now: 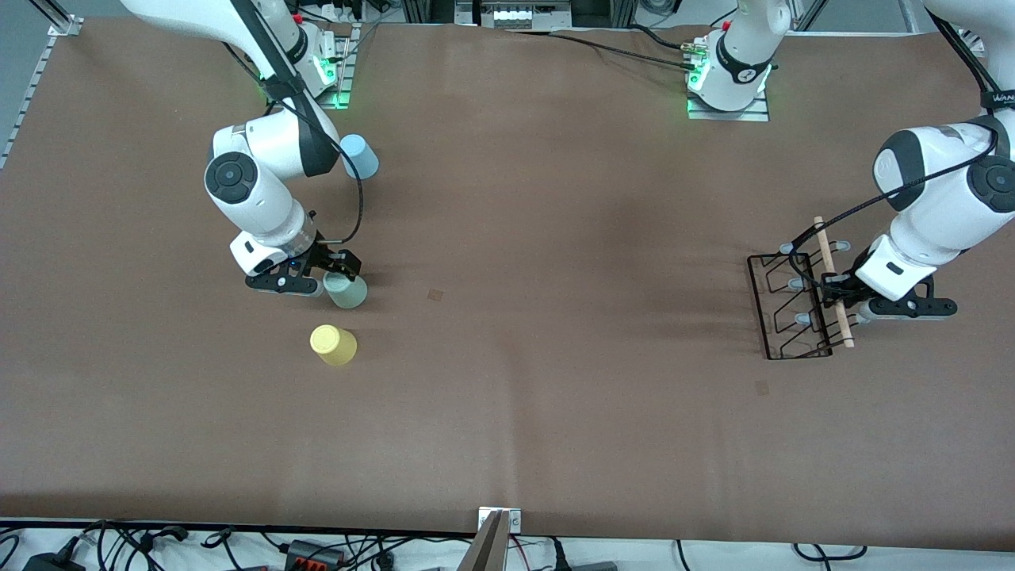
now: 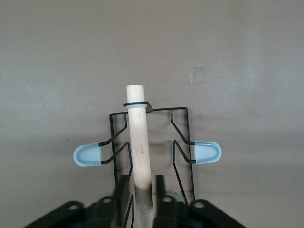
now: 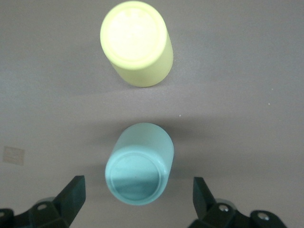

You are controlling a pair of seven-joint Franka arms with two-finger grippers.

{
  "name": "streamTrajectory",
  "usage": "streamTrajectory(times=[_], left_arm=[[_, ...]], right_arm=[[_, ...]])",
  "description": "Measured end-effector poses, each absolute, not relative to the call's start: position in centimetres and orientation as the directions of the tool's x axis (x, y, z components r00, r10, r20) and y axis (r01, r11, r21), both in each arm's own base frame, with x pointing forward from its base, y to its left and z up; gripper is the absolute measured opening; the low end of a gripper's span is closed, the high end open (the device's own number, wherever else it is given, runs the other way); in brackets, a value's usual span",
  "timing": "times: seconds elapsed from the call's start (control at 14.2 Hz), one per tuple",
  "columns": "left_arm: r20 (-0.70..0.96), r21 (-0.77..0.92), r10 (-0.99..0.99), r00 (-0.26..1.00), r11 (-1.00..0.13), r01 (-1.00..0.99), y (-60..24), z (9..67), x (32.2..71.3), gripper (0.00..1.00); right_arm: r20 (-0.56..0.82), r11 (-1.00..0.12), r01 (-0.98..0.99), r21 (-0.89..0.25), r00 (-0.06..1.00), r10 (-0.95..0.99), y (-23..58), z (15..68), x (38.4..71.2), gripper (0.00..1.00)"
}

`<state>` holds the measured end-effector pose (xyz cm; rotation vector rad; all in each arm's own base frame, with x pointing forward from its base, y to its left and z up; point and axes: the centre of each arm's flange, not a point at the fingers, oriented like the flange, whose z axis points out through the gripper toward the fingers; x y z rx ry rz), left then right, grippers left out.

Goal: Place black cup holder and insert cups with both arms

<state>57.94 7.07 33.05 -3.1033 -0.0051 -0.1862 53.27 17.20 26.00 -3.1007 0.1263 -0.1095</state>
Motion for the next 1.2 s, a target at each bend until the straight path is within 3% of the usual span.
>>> streamTrajectory(times=[0.07,0.49,0.98,1.2], left_arm=[[0.119,-0.032,0.002,0.993,-0.999,0.006,7.0,33.0,57.9,0.16],[0.135,-0.032,-0.007,0.991,-0.999,-0.003,6.5,33.6,58.3,0.16],[0.071,-0.003,-0.145,0.987,-0.989,-0.145,-2.7,42.6,61.1,0.16],[0.072,0.020,-0.232,0.970,-0.972,-0.234,-10.3,42.7,60.4,0.16]], right_arm=[[0.071,-0.997,-0.073,-0.040,0.995,-0.076,17.1,25.6,53.0,1.00],[0.089,-0.998,-0.034,-0.045,0.995,-0.038,17.0,23.0,52.7,1.00],[0.095,-0.998,-0.027,-0.050,0.995,-0.031,17.3,21.3,52.7,1.00],[0.100,-0.998,-0.024,-0.051,0.995,-0.029,17.3,21.4,52.7,0.70]])
